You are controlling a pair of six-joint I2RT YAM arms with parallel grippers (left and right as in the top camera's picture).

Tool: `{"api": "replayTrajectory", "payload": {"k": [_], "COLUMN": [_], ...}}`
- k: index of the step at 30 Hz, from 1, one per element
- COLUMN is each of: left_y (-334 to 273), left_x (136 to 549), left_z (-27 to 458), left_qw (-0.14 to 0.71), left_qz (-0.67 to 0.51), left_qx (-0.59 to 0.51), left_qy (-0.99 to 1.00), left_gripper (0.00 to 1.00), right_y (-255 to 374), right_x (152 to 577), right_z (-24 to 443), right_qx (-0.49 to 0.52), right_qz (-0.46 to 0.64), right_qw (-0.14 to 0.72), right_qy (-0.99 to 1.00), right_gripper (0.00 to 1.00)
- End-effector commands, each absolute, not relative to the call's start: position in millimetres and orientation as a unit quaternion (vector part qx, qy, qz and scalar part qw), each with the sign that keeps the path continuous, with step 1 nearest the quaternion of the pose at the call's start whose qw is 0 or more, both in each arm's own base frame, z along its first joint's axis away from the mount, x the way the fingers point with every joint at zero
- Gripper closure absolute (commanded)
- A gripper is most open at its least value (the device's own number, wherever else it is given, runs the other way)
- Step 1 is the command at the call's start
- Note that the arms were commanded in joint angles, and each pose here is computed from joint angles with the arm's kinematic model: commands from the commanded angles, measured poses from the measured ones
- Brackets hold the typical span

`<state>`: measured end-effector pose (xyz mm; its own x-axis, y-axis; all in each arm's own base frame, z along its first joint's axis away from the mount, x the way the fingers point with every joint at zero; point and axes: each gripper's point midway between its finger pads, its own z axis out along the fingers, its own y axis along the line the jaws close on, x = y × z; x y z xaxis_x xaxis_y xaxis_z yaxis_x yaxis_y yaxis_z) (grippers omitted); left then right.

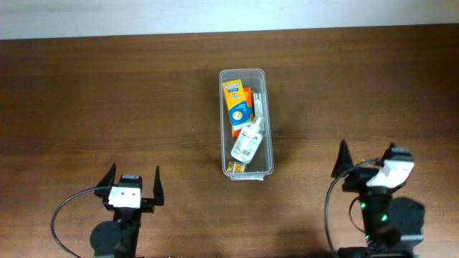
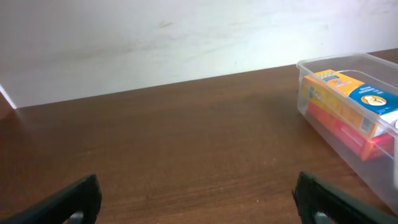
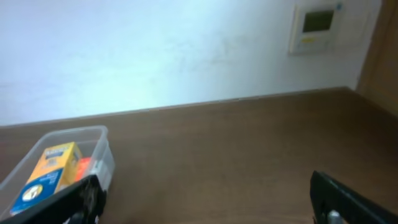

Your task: Pack container

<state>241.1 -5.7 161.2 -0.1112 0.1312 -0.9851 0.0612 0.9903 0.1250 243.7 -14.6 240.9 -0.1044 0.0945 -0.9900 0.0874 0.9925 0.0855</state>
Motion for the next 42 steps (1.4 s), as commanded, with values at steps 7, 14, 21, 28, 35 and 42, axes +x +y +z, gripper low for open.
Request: {"api": "replayTrajectory", "payload": {"k": [7, 14, 21, 28, 35, 42], "left_y": [-5.1, -5.1, -5.1, -5.1, -5.1, -5.1], "left_x": [241.5, 241.5, 241.5, 241.5, 241.5, 241.5], "left_z": [155.8, 155.8, 155.8, 155.8, 155.8, 155.8], "left_qw": [0.66, 0.66, 0.66, 0.66, 0.66, 0.66], "left_qz": [0.032, 0.032, 0.032, 0.032, 0.032, 0.032], "left_qx": [0.07, 0.07, 0.07, 0.07, 0.07, 0.07], "left_qy": [0.747, 0.747, 0.747, 0.747, 0.747, 0.747], "left_gripper": [0.0, 0.01, 0.01, 0.01, 0.01, 0.01], "right_y": [-0.2, -0.1, -0.3, 3.4, 2.0, 2.6], "right_x": [238.9, 238.7, 242.3, 246.7, 246.6, 246.1], "right_z": [209.2, 204.5, 187.4, 174.1, 166.1, 157.0], "right_qx": [0.029, 0.029, 0.029, 0.021, 0.024, 0.024], "right_qz": [0.032, 0.032, 0.031, 0.039, 0.035, 0.036], "right_qw": [0.708, 0.711, 0.702, 0.705, 0.693, 0.68], "right_qy": [0.705, 0.702, 0.711, 0.708, 0.719, 0.732], "right_gripper": [0.02, 0.02, 0.02, 0.02, 0.02, 0.02]}}
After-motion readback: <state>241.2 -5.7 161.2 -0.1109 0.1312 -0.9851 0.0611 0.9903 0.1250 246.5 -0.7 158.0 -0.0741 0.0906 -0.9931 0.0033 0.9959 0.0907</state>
